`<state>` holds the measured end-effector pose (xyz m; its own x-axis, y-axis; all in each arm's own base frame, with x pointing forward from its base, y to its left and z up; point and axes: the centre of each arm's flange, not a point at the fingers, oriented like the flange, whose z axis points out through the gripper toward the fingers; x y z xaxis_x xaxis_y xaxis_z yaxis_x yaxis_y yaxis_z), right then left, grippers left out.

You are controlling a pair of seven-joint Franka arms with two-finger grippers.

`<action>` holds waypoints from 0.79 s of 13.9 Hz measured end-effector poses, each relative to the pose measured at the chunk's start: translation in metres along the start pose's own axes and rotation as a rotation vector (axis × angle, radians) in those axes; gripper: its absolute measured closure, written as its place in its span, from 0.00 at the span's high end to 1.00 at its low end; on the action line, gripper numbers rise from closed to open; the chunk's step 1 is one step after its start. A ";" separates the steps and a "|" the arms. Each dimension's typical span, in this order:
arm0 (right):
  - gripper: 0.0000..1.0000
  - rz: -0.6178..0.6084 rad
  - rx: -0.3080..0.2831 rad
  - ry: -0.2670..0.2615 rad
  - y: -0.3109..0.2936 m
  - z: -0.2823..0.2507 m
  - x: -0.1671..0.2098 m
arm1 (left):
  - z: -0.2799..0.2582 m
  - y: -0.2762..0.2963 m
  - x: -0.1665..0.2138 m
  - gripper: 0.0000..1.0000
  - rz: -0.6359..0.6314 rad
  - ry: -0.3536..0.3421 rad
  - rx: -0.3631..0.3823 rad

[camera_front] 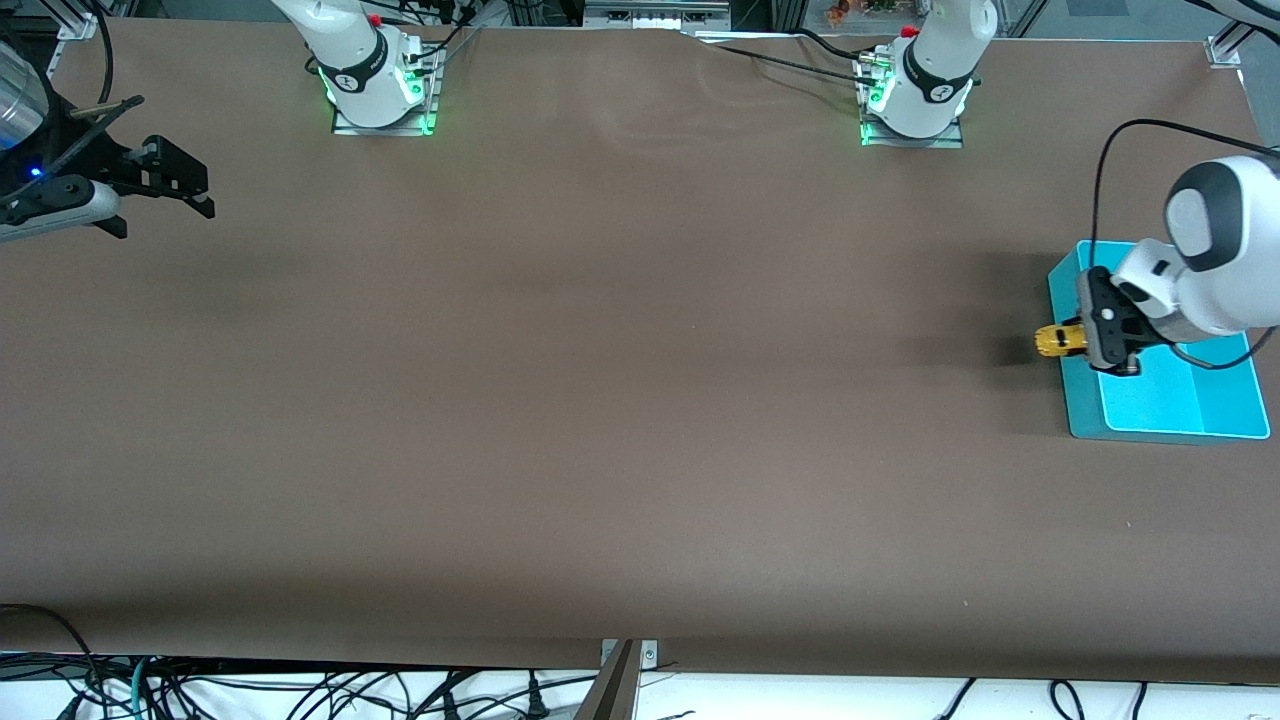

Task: Wind and store yellow beetle car
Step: 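Lift the car with the left gripper and lower it into the tray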

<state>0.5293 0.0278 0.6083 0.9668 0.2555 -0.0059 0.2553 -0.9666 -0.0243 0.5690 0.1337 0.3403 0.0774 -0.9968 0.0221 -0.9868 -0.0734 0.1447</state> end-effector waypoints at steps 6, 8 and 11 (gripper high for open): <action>1.00 0.000 0.000 -0.004 0.000 0.000 0.000 | 0.007 -0.013 -0.074 0.43 0.145 0.013 0.007; 1.00 0.000 0.001 -0.004 0.000 0.000 0.000 | 0.019 -0.016 -0.088 0.43 0.182 0.020 -0.005; 1.00 0.000 0.001 -0.004 0.000 0.000 0.000 | 0.037 -0.019 -0.111 0.43 0.231 0.023 0.001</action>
<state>0.5289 0.0279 0.6079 0.9667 0.2559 -0.0100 0.2556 -0.9665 -0.0249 0.5739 0.2441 0.2985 -0.1477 -0.9860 0.0768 -0.9787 0.1569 0.1327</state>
